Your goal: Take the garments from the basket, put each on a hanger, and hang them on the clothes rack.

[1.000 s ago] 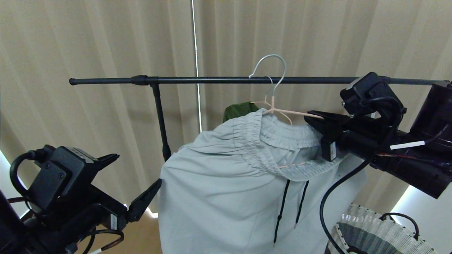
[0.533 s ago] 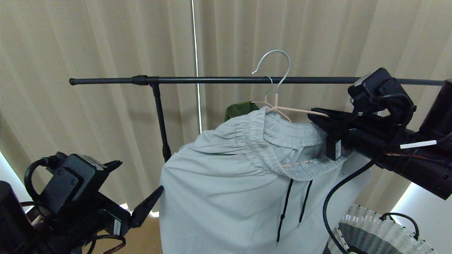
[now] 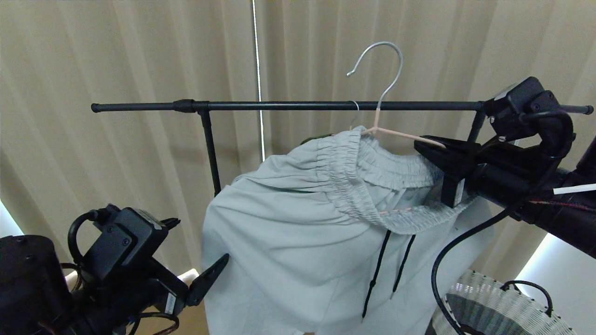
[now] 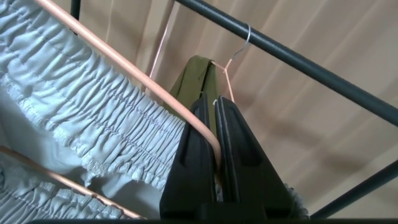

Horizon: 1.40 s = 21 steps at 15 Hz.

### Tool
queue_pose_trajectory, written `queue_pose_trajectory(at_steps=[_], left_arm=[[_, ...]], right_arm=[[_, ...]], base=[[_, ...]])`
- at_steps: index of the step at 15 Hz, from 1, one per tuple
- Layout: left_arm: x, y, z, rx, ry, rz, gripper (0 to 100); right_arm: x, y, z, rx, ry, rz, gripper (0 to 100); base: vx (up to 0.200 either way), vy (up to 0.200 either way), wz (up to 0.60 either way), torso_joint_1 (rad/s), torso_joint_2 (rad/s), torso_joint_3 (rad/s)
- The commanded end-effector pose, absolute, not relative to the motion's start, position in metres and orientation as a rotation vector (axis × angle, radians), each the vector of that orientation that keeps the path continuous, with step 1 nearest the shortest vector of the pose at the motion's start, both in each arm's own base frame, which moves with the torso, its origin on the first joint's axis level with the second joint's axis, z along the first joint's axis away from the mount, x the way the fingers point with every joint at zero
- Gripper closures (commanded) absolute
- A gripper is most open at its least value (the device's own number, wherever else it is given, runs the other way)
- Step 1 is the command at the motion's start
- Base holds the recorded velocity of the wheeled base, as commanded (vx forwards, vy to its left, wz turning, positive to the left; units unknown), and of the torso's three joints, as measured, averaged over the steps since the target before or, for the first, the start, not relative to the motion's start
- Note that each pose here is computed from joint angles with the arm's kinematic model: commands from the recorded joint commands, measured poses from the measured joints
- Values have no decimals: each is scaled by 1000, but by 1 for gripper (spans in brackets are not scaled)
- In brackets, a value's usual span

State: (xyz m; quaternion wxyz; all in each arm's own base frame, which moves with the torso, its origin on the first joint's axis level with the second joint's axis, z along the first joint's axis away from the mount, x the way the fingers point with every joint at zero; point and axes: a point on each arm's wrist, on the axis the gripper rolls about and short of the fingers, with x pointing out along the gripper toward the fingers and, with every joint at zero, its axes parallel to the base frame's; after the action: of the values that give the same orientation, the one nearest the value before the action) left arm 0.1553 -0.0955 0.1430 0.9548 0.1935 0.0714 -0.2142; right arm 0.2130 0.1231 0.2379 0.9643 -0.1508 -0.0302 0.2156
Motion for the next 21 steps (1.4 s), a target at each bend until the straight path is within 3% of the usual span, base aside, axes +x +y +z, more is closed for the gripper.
queue_pose_trajectory(at_steps=[1, 3, 4, 13, 21], left_arm=[[158, -98, 141, 397, 154, -440, 0], [157, -97, 140, 398, 159, -441, 0], [157, -97, 141, 398, 157, -441, 100], [155, -72, 120, 430, 266, -340, 100], [160, -73, 119, 423, 280, -315, 100]], right_arm=[[210, 122, 240, -302, -71, 436, 100], [210, 122, 239, -303, -69, 435, 100], [210, 122, 240, -302, -71, 435, 100], [213, 105, 248, -296, -85, 356, 100], [214, 105, 248, -297, -83, 353, 100]], base=[[0, 0, 0, 0, 0, 0], [0, 0, 0, 0, 0, 0], [0, 0, 0, 0, 0, 0], [0, 0, 0, 0, 0, 0], [0, 0, 0, 0, 0, 0]])
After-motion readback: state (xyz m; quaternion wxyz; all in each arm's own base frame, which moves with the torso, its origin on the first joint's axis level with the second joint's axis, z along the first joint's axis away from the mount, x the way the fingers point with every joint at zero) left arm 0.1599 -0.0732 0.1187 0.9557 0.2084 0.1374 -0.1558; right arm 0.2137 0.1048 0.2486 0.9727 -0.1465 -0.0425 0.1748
